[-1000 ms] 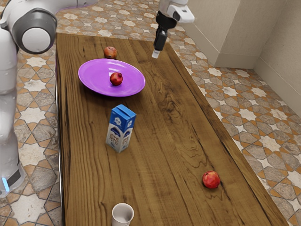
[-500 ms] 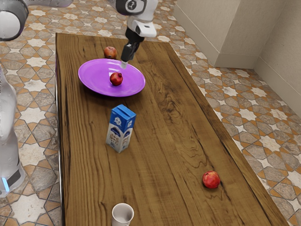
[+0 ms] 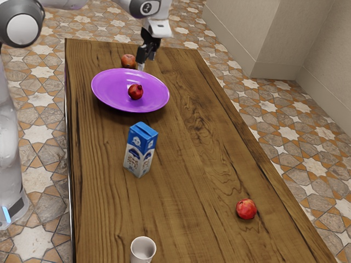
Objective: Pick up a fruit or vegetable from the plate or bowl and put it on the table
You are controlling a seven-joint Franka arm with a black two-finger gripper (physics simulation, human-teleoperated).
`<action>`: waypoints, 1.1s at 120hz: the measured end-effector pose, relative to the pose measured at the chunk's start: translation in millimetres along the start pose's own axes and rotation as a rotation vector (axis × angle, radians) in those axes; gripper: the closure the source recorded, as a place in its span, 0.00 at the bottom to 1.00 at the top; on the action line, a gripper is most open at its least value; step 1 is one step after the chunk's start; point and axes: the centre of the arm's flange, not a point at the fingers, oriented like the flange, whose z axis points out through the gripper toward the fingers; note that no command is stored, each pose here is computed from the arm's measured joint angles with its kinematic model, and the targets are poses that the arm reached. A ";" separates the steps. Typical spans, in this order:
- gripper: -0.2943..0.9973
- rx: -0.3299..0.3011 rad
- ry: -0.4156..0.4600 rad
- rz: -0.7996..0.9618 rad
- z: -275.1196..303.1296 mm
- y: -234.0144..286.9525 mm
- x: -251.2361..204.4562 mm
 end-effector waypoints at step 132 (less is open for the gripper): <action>0.23 -0.034 -0.020 0.127 96.0 11.4 -41.1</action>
